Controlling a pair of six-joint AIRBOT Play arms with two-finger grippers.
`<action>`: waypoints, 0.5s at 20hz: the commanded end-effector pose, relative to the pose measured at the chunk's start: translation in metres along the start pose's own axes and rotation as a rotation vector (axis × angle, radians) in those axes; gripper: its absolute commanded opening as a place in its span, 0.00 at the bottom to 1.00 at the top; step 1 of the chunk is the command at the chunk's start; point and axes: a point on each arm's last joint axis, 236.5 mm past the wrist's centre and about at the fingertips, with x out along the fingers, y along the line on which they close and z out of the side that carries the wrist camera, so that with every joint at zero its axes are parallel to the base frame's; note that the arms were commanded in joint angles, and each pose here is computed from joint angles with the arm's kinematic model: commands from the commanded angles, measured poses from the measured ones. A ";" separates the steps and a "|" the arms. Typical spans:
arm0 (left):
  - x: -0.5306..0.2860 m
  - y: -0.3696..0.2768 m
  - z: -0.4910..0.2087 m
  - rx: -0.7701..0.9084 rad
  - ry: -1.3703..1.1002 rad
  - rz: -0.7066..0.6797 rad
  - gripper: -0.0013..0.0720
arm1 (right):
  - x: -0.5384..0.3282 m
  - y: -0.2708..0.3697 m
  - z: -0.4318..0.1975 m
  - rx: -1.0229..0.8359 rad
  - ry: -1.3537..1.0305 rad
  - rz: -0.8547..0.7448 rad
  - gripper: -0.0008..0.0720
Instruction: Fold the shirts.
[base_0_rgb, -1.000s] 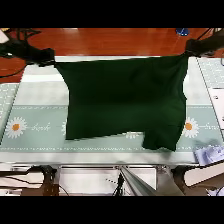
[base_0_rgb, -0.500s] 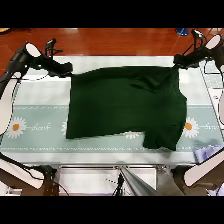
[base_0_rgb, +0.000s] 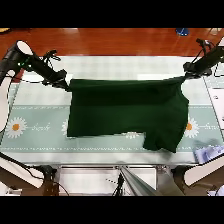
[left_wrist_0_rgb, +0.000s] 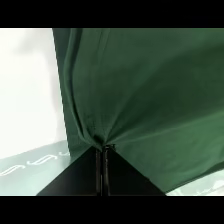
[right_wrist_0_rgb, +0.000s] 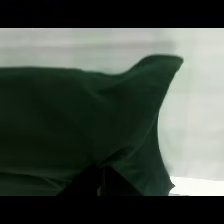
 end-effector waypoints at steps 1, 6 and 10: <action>0.010 -0.010 -0.001 0.020 0.019 0.000 0.04 | 0.003 0.009 -0.020 -0.004 0.090 0.015 0.05; 0.004 -0.010 -0.016 0.014 0.086 -0.007 0.53 | -0.001 0.005 -0.052 -0.041 0.227 0.024 0.49; -0.042 0.000 -0.034 -0.003 0.092 -0.015 0.57 | -0.057 -0.027 -0.074 0.057 0.199 -0.059 0.34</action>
